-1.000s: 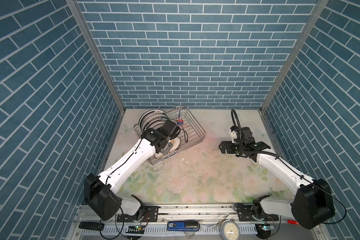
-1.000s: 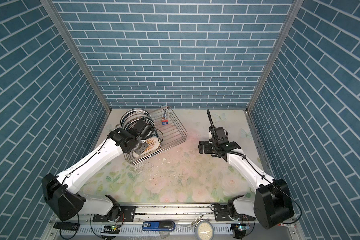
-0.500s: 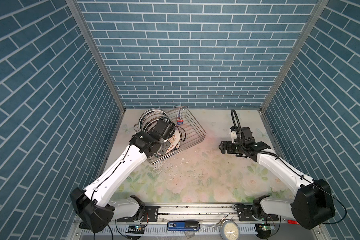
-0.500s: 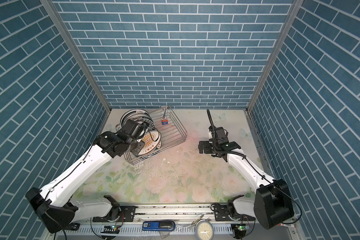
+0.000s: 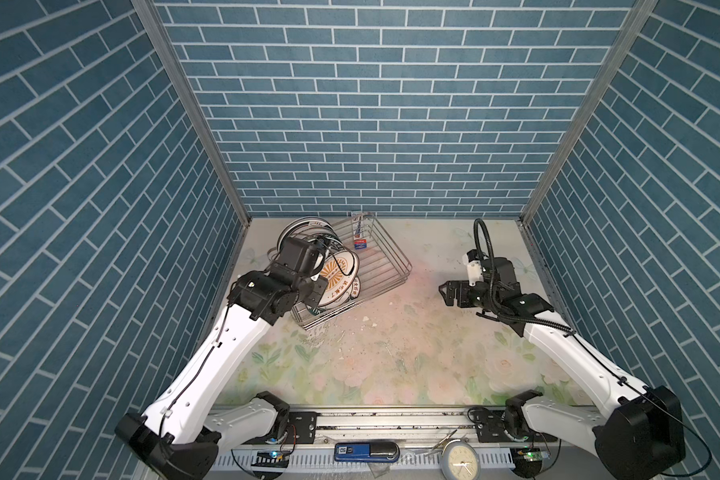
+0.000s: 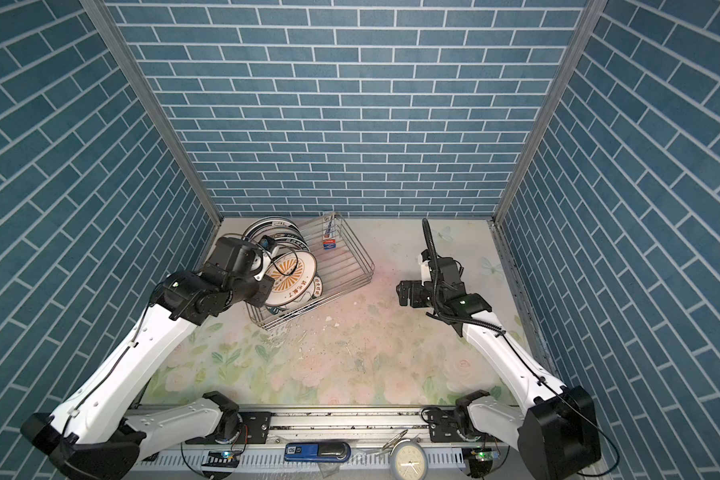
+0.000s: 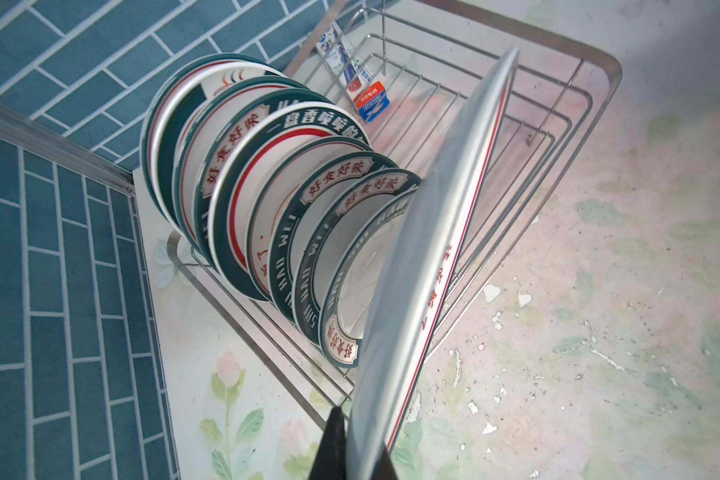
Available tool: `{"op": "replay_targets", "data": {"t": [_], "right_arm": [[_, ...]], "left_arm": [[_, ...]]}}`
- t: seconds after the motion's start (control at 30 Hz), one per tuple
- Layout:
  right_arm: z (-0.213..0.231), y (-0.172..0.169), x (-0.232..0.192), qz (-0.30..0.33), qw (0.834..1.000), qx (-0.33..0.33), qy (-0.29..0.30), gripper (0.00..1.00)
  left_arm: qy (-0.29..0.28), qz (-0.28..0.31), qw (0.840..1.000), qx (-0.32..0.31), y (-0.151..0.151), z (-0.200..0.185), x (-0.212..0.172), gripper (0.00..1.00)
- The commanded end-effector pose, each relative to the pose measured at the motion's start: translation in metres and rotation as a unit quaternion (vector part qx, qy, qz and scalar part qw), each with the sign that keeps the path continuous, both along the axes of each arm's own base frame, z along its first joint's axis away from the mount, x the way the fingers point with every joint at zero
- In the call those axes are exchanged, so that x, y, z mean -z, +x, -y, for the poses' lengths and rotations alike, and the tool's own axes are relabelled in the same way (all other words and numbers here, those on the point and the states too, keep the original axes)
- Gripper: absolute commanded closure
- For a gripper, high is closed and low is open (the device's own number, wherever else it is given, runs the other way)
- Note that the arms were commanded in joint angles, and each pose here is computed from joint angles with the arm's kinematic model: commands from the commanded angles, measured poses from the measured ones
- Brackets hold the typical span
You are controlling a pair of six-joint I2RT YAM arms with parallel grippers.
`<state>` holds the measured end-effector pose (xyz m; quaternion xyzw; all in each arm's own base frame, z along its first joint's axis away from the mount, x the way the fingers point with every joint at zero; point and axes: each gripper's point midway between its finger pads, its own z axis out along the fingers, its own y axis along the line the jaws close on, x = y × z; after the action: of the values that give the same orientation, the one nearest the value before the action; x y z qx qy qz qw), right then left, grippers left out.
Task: Unload the plates from the dish rack
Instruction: 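Raise the plate toward the right gripper while the right gripper reaches toward it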
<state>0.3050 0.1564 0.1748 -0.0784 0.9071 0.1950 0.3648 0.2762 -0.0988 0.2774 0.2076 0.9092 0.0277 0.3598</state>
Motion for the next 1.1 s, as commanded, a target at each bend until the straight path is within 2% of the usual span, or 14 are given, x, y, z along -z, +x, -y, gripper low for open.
{"op": "replay_targets", "data": {"t": [0.0,0.07,0.17,0.3,0.4,0.5,0.67,0.83,0.97,1.07], "right_arm": [[-0.006,-0.002,-0.003,0.009,0.999,0.0,0.036,0.01],[-0.014,-0.002,-0.007,0.015,0.998,-0.011,0.064,0.01],[-0.032,-0.004,-0.018,0.026,0.991,-0.037,0.127,0.01],[-0.058,-0.01,-0.043,0.058,0.964,-0.084,0.245,0.01],[-0.068,-0.013,-0.057,0.071,0.946,-0.103,0.298,0.01],[-0.074,-0.014,-0.063,0.081,0.936,-0.113,0.324,0.01],[-0.089,-0.013,-0.068,0.079,0.92,-0.129,0.361,0.01],[-0.097,-0.008,-0.088,0.084,0.91,-0.137,0.383,0.01],[-0.097,-0.002,-0.096,0.089,0.918,-0.13,0.364,0.01],[-0.098,0.0,-0.101,0.098,0.917,-0.136,0.363,0.01]], "left_arm": [[-0.04,0.004,0.999,0.005,0.009,0.011,-0.003,1.0],[-0.046,0.003,0.999,-0.004,0.011,0.011,-0.005,1.0],[-0.087,0.011,0.996,0.01,0.009,0.022,-0.015,1.0],[-0.169,0.025,0.984,0.044,0.006,0.047,-0.037,1.0],[-0.242,0.014,0.967,0.076,0.008,0.074,-0.042,1.0],[-0.303,-0.011,0.948,0.097,0.013,0.099,-0.041,1.0],[-0.387,-0.019,0.915,0.114,0.024,0.125,-0.054,1.0],[-0.404,-0.005,0.909,0.1,0.039,0.128,-0.065,1.0],[-0.438,-0.005,0.895,0.083,0.053,0.128,-0.065,1.0],[-0.44,-0.031,0.894,0.076,0.06,0.133,-0.056,1.0]]}}
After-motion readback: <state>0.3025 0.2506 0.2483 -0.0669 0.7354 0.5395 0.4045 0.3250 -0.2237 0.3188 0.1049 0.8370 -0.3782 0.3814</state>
